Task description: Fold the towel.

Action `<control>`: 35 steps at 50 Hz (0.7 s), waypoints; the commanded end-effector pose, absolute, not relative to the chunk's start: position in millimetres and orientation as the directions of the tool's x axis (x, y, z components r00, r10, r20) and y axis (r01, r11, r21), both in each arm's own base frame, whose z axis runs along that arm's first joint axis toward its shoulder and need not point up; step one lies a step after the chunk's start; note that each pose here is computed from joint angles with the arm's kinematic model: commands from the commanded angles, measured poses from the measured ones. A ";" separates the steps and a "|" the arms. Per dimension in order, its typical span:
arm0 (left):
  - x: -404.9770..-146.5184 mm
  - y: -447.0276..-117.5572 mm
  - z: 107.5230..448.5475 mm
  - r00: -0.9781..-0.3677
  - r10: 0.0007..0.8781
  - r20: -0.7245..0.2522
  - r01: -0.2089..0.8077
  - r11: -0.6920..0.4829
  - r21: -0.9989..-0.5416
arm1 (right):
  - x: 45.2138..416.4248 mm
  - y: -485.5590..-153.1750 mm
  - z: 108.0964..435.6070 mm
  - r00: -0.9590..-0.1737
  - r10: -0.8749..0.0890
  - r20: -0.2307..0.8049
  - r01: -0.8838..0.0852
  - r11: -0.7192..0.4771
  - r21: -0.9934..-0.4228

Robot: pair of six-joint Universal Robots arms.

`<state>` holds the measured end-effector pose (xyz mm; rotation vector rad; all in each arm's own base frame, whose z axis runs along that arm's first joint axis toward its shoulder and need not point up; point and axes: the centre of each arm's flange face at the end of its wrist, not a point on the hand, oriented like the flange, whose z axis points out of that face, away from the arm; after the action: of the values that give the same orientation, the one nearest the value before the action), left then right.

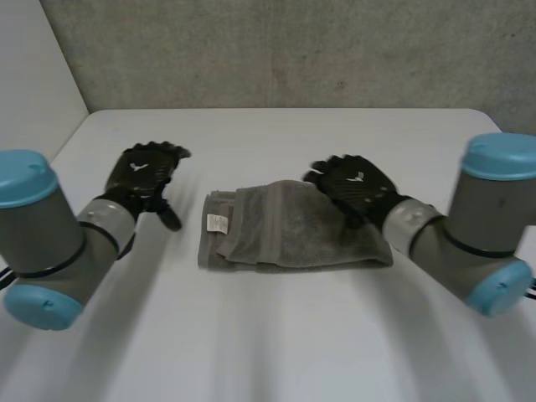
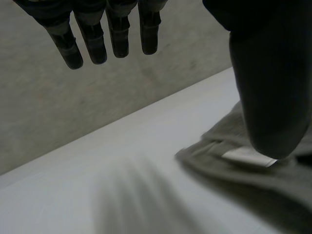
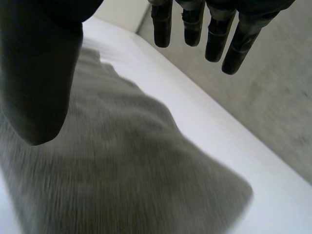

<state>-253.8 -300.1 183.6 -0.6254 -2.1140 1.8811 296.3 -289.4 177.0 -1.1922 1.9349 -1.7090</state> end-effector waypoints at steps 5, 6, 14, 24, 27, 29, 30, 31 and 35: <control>-310.5 -275.8 171.0 -0.804 0.595 -0.026 0.121 0.121 -0.985 | 244.6 -280.8 151.7 -0.676 -0.706 0.212 -0.402 0.111 -0.909; -314.4 -275.2 166.5 -0.801 0.599 -0.018 0.122 0.135 -0.983 | 240.8 -277.2 147.8 -0.678 -0.707 0.199 -0.403 0.131 -0.906; -325.5 -270.3 143.6 -0.799 0.602 -0.013 0.148 0.176 -0.973 | 225.3 -280.0 135.6 -0.696 -0.686 0.212 -0.375 0.095 -0.922; -323.1 -269.3 129.0 -0.805 0.593 -0.013 0.169 0.209 -0.963 | 218.4 -290.5 124.2 -0.710 -0.668 0.222 -0.377 0.095 -0.921; -321.9 -269.0 128.5 -0.810 0.586 -0.015 0.171 0.212 -0.962 | 217.9 -291.4 123.6 -0.712 -0.666 0.221 -0.376 0.097 -0.921; -321.4 -268.8 127.5 -0.812 0.583 -0.017 0.174 0.213 -0.961 | 217.8 -290.7 122.5 -0.712 -0.667 0.219 -0.377 0.100 -0.921; -321.1 -268.7 127.1 -0.813 0.581 -0.019 0.176 0.214 -0.961 | 217.3 -290.9 122.3 -0.713 -0.666 0.219 -0.376 0.100 -0.921; -321.0 -268.9 126.6 -0.814 0.580 -0.020 0.176 0.214 -0.961 | 216.9 -291.4 122.3 -0.714 -0.664 0.220 -0.376 0.100 -0.921; -321.0 -268.9 126.0 -0.814 0.581 -0.021 0.178 0.214 -0.960 | 215.7 -293.8 122.6 -0.720 -0.658 0.220 -0.370 0.096 -0.924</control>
<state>-321.4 -268.8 126.8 -0.7072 -2.1465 1.6269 217.2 -291.5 122.4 -1.0374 2.1247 -1.6568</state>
